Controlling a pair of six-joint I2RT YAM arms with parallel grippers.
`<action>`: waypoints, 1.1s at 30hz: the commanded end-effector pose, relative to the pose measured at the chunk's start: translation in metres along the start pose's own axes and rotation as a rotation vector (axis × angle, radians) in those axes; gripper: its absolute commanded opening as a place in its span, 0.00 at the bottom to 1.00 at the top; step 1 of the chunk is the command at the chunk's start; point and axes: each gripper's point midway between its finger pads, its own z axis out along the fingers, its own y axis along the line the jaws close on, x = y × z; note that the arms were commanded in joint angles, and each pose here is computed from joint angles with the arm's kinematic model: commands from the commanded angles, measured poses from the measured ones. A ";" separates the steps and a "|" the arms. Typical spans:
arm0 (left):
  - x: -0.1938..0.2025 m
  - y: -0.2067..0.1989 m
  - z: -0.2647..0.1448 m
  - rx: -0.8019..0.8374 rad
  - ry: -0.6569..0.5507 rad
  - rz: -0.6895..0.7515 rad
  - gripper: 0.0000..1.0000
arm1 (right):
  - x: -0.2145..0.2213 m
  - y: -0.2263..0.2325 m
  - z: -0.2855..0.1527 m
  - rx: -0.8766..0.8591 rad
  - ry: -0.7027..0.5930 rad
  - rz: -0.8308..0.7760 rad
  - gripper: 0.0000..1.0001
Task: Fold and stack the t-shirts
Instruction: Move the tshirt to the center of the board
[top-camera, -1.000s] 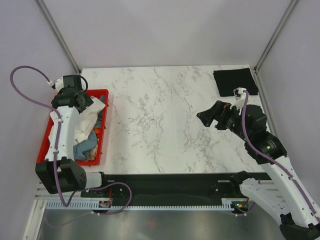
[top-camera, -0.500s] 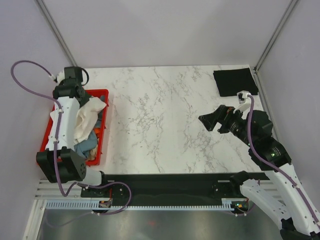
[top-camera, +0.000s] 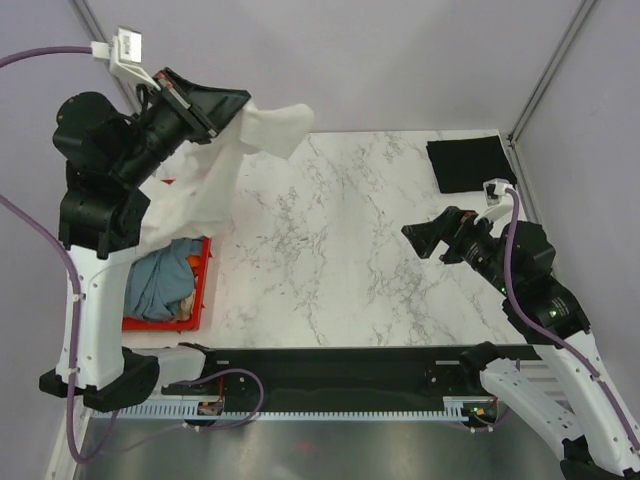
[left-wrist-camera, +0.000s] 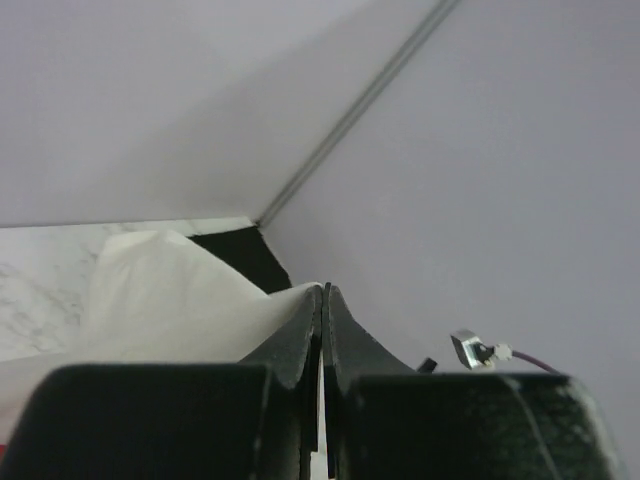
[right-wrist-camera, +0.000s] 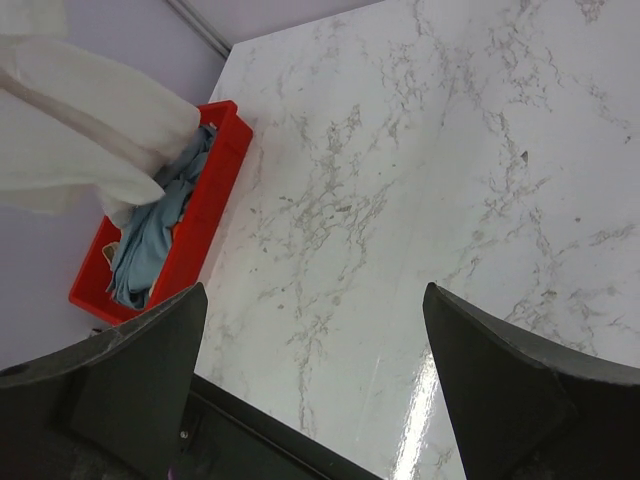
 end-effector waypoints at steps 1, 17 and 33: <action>0.047 -0.043 0.002 0.255 0.176 -0.112 0.02 | -0.022 0.004 -0.009 0.008 -0.090 0.020 0.98; 0.283 -0.080 0.064 0.455 0.640 -0.146 0.02 | 0.001 -0.026 -0.019 0.153 -0.048 0.105 0.98; 0.316 -0.050 0.098 0.279 0.616 -0.156 0.02 | -0.010 -0.040 -0.032 0.234 -0.101 0.042 0.98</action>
